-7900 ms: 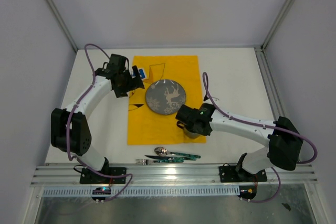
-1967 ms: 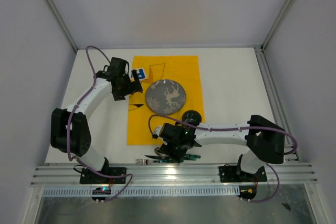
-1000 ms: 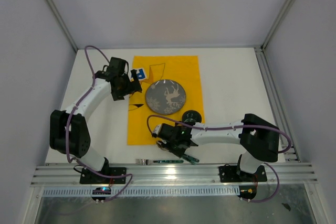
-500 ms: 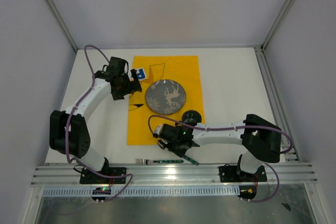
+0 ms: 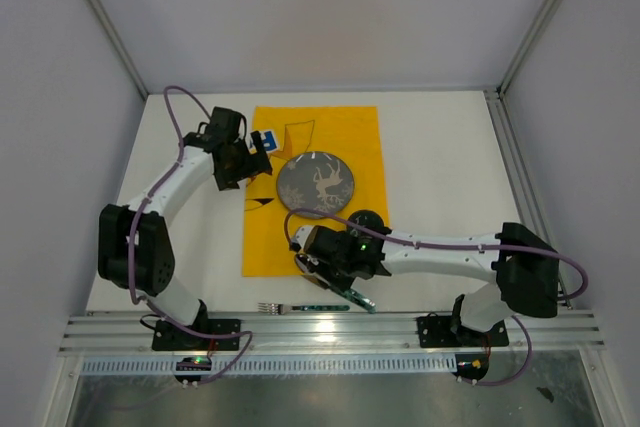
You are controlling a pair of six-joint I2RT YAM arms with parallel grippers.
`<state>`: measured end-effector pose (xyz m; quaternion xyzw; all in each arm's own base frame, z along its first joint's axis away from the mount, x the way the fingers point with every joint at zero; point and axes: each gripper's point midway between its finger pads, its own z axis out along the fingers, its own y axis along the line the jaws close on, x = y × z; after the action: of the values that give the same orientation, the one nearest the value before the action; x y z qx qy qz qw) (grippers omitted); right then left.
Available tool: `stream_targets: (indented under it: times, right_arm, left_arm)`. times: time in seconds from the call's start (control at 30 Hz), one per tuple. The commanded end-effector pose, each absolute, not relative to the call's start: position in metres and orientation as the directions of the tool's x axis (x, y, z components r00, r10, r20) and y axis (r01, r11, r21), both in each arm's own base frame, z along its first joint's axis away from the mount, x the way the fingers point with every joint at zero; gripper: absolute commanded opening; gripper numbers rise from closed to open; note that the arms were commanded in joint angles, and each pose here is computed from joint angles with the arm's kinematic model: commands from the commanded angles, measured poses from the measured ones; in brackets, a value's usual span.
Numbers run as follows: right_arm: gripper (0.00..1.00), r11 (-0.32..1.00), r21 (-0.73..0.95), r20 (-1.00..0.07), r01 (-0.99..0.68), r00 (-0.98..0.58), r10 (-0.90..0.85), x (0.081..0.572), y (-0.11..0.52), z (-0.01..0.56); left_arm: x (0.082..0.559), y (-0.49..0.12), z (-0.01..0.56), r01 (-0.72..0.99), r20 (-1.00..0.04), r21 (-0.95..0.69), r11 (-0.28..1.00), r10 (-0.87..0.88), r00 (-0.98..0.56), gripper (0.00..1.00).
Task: Set the dinner table for one person
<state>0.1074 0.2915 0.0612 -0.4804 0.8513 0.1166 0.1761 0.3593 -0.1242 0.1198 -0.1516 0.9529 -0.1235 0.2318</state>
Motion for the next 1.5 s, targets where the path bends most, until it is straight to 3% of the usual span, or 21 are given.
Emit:
stream_targets:
  times: [0.0, 0.3, 0.7, 1.3, 1.43, 1.47]
  right_arm:
    - [0.09, 0.514, 0.007, -0.47, -0.858, -0.457, -0.755, 0.116, 0.299, 0.082]
    - [0.09, 0.557, -0.003, -0.508, -0.83, -0.479, -0.716, 0.127, 0.315, 0.088]
    - [0.09, 0.609, 0.049, -0.583, -0.791, -0.518, -0.626, 0.153, 0.389, 0.114]
    - [0.09, 0.601, -0.022, -0.443, -0.799, -0.531, -0.722, 0.179, 0.418, 0.043]
    - [0.18, 0.623, -0.039, -0.452, -0.782, -0.542, -0.708, 0.188, 0.411, 0.044]
    - [0.24, 0.629, -0.047, -0.46, -0.776, -0.542, -0.703, 0.19, 0.41, 0.046]
  left_arm:
    - [0.373, -0.13, 0.133, -0.223, -0.431, -0.345, 0.911, -0.366, -0.825, 0.99]
    - [0.373, -0.129, 0.135, -0.231, -0.434, -0.349, 0.908, -0.375, -0.819, 0.98]
    - [0.38, -0.129, 0.143, -0.241, -0.446, -0.356, 0.903, -0.391, -0.805, 0.98]
    - [0.377, -0.117, 0.155, -0.245, -0.486, -0.307, 0.92, -0.373, -0.791, 0.99]
    - [0.372, -0.116, 0.153, -0.245, -0.483, -0.306, 0.92, -0.372, -0.793, 0.98]
    - [0.372, -0.116, 0.153, -0.244, -0.483, -0.308, 0.92, -0.372, -0.793, 0.99]
